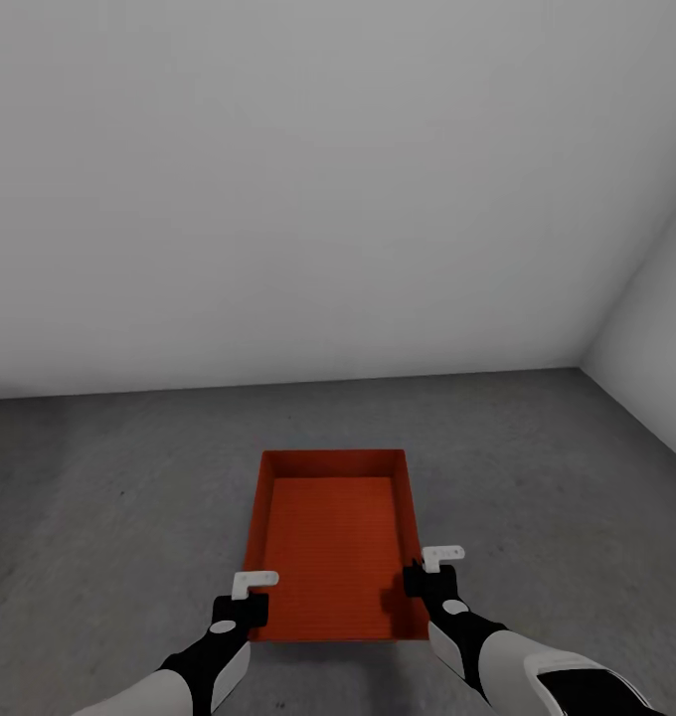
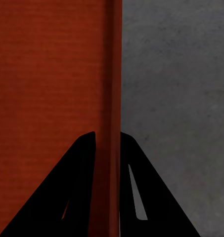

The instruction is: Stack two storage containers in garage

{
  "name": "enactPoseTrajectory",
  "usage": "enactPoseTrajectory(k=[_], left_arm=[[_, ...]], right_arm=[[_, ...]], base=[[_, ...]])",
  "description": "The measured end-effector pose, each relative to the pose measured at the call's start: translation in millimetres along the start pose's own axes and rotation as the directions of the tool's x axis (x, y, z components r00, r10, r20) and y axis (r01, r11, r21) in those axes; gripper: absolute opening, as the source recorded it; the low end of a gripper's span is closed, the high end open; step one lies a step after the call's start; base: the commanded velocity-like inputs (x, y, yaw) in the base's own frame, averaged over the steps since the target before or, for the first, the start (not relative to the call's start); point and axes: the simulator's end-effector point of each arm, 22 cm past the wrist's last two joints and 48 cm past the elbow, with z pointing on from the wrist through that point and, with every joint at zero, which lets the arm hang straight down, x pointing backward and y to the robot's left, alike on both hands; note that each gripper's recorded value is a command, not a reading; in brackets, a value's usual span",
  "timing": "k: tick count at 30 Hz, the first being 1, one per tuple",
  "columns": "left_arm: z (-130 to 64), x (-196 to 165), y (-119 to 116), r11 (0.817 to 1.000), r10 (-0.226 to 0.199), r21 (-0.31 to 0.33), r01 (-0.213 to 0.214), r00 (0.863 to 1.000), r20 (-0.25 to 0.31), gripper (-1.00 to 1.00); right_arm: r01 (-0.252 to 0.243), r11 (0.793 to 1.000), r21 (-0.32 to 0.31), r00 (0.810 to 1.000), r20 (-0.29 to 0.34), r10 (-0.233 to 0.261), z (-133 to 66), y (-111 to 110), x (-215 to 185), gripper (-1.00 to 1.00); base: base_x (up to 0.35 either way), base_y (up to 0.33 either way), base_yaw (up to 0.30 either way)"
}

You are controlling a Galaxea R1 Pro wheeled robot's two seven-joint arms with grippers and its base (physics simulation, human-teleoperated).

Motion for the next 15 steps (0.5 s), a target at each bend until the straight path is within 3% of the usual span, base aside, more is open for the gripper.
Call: enactPoseTrajectory(k=[8, 15], left_arm=[[0.0, 0.1, 0.1, 1.000, -0.001, 0.000, 0.001, 1.000, 0.000, -1.00], [0.1, -0.7, 0.8, 1.000, 0.000, 0.000, 0.000, 1.000, 0.002, -1.00]], right_arm=[[0.000, 1.000, 0.000, 1.000, 0.000, 0.000, 0.0, 0.1, -0.1, -1.00], [-0.001, 1.000, 0.001, 1.000, 0.002, 0.001, -0.2, 0.8, -0.5, -1.00]], base=[[0.003, 0.003, 0.000], [0.111, 0.121, 0.000]])
